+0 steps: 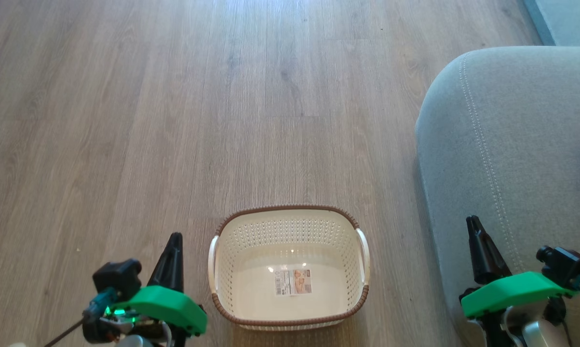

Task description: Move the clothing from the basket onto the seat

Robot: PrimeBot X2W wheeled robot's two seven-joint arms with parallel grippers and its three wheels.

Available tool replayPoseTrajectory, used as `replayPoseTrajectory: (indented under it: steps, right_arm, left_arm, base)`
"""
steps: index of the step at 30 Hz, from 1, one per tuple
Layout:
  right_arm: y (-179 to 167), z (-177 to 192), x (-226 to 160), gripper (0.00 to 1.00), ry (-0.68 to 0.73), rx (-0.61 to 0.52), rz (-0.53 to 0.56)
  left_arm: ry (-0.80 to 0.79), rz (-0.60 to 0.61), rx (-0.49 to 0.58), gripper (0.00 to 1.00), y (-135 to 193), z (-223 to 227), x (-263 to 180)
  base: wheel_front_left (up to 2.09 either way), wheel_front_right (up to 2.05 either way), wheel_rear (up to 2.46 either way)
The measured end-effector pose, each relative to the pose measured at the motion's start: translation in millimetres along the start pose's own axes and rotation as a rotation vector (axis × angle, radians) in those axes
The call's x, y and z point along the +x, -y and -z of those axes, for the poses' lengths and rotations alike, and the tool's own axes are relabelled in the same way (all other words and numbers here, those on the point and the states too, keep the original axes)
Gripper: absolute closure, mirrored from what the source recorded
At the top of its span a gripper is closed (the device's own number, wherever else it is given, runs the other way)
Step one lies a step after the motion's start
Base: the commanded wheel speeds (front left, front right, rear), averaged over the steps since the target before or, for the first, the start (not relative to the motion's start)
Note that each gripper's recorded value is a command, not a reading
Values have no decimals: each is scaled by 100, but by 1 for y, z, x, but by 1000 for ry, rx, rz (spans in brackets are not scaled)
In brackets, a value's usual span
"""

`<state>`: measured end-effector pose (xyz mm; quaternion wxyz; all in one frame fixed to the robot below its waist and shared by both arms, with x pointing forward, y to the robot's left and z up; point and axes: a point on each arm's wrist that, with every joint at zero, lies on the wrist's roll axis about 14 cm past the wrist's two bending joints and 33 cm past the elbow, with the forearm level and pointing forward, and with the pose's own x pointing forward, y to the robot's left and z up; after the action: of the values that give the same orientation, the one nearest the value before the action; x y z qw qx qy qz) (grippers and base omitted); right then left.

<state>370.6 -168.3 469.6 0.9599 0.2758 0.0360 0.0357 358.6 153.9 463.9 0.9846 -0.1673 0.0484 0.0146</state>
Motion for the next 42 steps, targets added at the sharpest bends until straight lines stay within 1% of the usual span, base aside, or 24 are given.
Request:
replayPoseTrajectory:
  steps: [20, 42]
  right_arm:
    - [11, -4, -1, 100, 4, 177, 59]
    - [21, -7, -3, 100, 10, 367, 103]
  left_arm:
    - [-44, -41, -223, 100, -13, 2, 2]
    - [-77, -52, -458, 100, -18, 4, 4]
  base:
    - [0, 0, 0]
    - [0, 0, 0]
